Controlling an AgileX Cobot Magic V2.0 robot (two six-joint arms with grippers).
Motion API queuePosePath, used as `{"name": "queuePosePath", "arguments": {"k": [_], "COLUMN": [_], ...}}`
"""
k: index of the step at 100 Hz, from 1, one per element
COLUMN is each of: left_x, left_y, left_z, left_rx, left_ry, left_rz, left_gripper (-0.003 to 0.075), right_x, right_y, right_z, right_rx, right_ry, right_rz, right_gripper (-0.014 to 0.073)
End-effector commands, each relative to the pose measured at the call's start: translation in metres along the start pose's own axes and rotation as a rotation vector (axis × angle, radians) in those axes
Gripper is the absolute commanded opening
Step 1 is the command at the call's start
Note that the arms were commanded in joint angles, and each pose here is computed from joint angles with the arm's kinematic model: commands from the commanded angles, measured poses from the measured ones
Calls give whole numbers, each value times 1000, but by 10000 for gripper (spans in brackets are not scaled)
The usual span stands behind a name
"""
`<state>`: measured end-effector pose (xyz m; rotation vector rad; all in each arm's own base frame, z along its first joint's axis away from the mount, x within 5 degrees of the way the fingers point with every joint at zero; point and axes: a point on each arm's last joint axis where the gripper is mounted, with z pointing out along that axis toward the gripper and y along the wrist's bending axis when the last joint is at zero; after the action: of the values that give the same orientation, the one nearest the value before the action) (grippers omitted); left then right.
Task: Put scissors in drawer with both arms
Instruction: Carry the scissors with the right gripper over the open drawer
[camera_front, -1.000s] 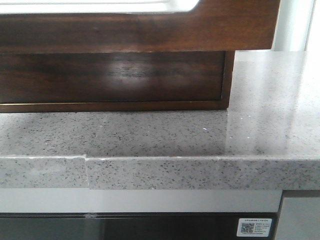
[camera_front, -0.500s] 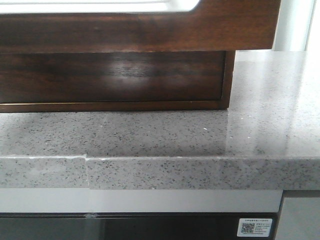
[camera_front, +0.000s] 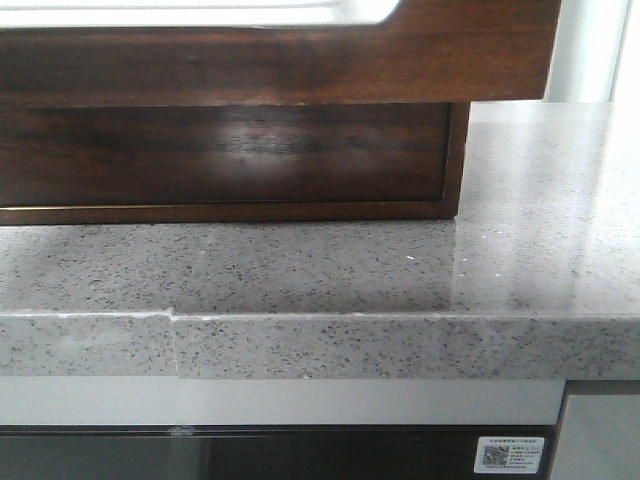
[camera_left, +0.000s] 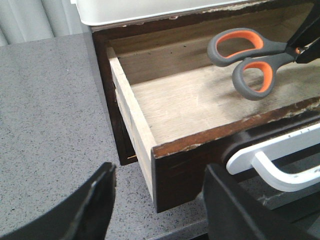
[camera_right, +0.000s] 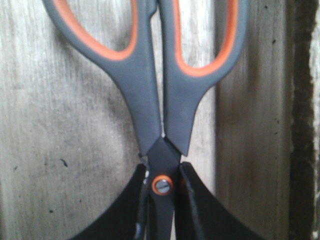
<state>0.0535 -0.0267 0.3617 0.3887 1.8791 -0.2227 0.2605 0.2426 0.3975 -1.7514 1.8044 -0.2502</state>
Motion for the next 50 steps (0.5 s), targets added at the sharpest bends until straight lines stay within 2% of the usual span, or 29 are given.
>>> {"name": "queuePosePath", "arguments": {"k": [1,11,18,35,50], "left_x": [-14,-14,-14,-14,-14], "left_y": [1,1,1,1,1], "left_z": [-2,-2,-2,-2,-2], "left_rx": [-9,-9,-9,-9,-9], "left_ry": [-90,-90,-90,-90,-90], "left_rz": [-16,-16,-16,-16,-16], "left_gripper": [365,365,365,365,365], "right_x": [1,1,0,0,12], "right_y": [-11,-11,-13,-20,-23], "right_z": [-24,-25,-28,-51,-94], "right_rx": [98,101,107,121,155], "right_ry": [-48,-48,-53,-66,-104], "right_rz": [-2,-3,7,118,241], "right_gripper": [47,174,232,242,242]}}
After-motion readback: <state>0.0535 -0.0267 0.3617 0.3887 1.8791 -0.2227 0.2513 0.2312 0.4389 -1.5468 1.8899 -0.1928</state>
